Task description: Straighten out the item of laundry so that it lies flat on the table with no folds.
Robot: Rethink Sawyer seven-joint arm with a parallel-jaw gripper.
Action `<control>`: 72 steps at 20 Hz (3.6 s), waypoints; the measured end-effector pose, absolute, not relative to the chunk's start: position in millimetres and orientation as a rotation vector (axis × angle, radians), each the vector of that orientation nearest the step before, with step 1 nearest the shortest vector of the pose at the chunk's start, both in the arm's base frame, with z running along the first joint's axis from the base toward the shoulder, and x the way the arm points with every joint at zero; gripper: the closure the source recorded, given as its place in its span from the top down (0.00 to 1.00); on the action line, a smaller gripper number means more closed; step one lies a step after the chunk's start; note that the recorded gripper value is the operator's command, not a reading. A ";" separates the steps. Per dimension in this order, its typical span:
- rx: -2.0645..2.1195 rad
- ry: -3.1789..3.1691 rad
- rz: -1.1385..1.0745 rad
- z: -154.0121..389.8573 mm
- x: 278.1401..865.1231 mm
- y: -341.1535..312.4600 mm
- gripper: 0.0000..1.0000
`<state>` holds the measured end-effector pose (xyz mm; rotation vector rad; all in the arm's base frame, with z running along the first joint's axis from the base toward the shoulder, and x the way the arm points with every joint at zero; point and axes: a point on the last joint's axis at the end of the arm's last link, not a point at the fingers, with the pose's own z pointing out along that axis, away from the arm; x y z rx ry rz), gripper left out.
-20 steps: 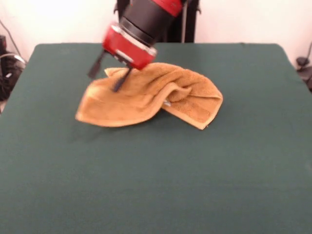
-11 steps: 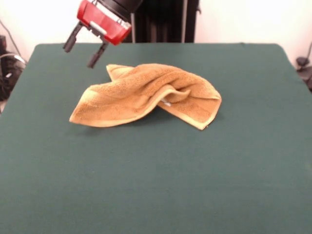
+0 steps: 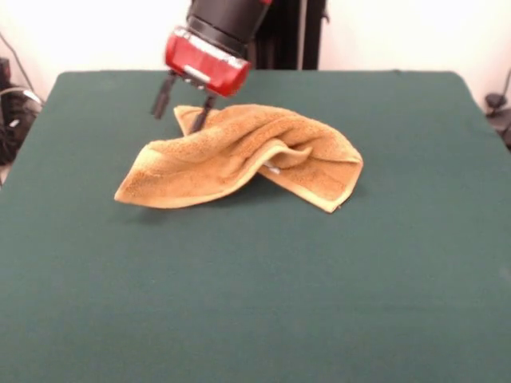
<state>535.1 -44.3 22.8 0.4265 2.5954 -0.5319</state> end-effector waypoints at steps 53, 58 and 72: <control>0.858 2.643 -0.214 -16.9 585.9 107.0 1.00; 0.894 2.661 -0.236 -35.1 574.9 115.7 1.00; 0.902 2.617 -0.195 0.4 584.1 129.3 1.00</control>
